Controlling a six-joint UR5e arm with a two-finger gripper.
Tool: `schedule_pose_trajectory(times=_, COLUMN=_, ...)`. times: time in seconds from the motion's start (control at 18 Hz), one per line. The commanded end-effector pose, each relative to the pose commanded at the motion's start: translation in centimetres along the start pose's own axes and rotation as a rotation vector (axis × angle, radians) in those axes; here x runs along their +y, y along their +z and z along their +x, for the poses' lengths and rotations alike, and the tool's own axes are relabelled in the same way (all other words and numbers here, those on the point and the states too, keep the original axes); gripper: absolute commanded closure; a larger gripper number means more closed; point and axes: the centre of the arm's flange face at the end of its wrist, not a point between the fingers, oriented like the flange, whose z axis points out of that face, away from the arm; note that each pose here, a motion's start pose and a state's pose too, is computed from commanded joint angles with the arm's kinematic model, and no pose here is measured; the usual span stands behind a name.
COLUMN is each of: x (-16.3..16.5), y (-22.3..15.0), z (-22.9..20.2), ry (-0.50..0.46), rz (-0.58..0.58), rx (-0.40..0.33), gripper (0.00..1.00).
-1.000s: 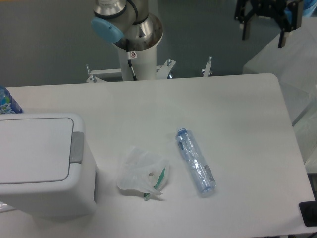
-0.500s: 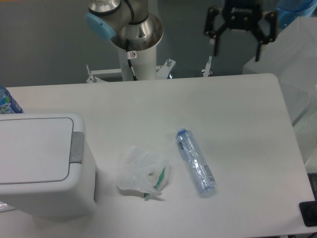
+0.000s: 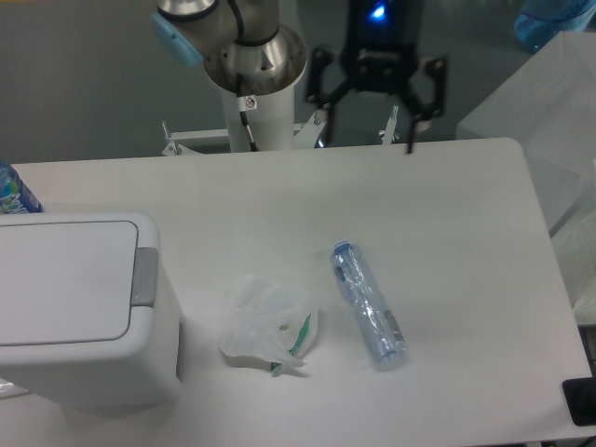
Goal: Open the trash can
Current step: 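Move the open gripper down toward the white trash can lid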
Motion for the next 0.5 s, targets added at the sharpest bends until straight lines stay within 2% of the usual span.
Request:
schedule_pose_trajectory(times=0.17, x=-1.2, y=1.8, z=1.8, ry=-0.028, rz=-0.003, rx=0.036, gripper=0.0)
schedule_pose_trajectory(times=0.28, x=-2.2, y=3.6, z=3.0, ry=-0.102, rz=-0.002, rx=0.056, gripper=0.0)
schedule_pose_trajectory(times=0.5, x=-4.2, y=6.6, z=3.8, ry=-0.275, rz=0.063, rx=0.048, gripper=0.0)
